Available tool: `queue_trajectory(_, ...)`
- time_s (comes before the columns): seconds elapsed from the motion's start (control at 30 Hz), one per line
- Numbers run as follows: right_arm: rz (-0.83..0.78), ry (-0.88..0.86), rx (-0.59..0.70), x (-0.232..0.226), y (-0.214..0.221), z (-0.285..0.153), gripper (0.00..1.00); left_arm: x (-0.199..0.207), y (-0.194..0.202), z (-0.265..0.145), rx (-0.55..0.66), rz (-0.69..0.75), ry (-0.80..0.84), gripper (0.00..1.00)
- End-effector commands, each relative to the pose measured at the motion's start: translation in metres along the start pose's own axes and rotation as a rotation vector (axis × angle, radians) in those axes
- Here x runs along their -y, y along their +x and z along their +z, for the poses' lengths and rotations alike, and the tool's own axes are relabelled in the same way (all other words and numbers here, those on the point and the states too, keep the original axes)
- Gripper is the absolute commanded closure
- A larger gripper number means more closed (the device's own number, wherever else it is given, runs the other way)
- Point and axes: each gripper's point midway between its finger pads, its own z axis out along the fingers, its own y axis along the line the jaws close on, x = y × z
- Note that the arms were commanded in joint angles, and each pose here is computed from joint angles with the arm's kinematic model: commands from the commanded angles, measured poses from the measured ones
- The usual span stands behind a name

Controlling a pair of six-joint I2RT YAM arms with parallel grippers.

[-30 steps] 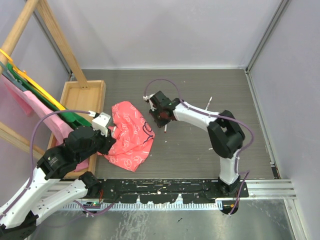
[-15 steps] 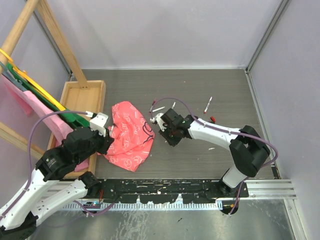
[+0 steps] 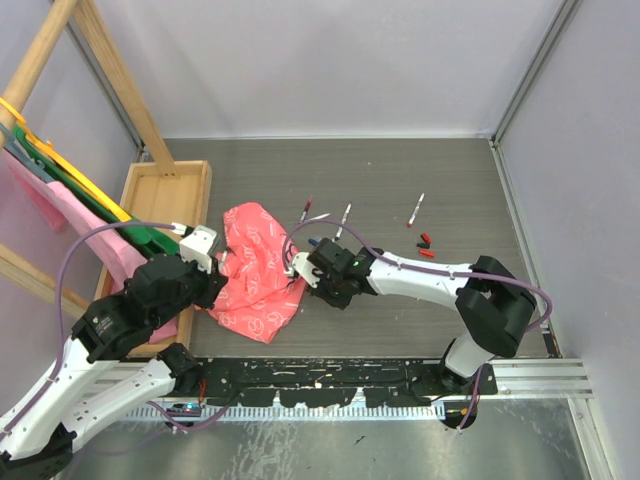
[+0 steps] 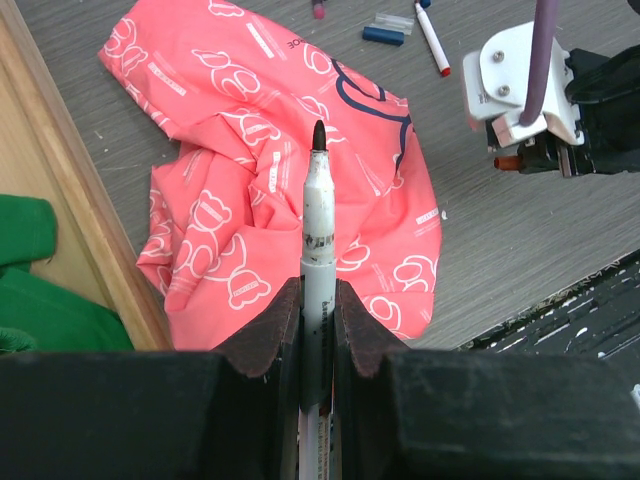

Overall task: Insert the pens into the pen caps
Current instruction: Move the pen cap to the center of the board.

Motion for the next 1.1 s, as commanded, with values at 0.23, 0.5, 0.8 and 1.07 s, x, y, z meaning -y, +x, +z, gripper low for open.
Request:
queue_trajectory(0.23,-0.142,-0.013,0.028,-0.003,-0.017,0.007,0.76,-0.001,-0.008,0.0,0.032,-0.016,-0.009,1.0)
queue_trajectory(0.5,-0.168,-0.037,-0.008,-0.008,-0.017,0.016,0.75,-0.002,-0.008,0.0,0.035,-0.017,-0.011,1.0)
queue_trajectory(0.8,-0.154,-0.035,0.034,-0.01,-0.024,0.01,0.64,-0.001,-0.008,0.0,0.033,-0.014,-0.008,1.0)
queue_trajectory(1.07,0.026,0.059,0.256,-0.002,-0.054,-0.027,0.59,-0.001,-0.008,0.0,0.034,-0.012,-0.007,1.0)
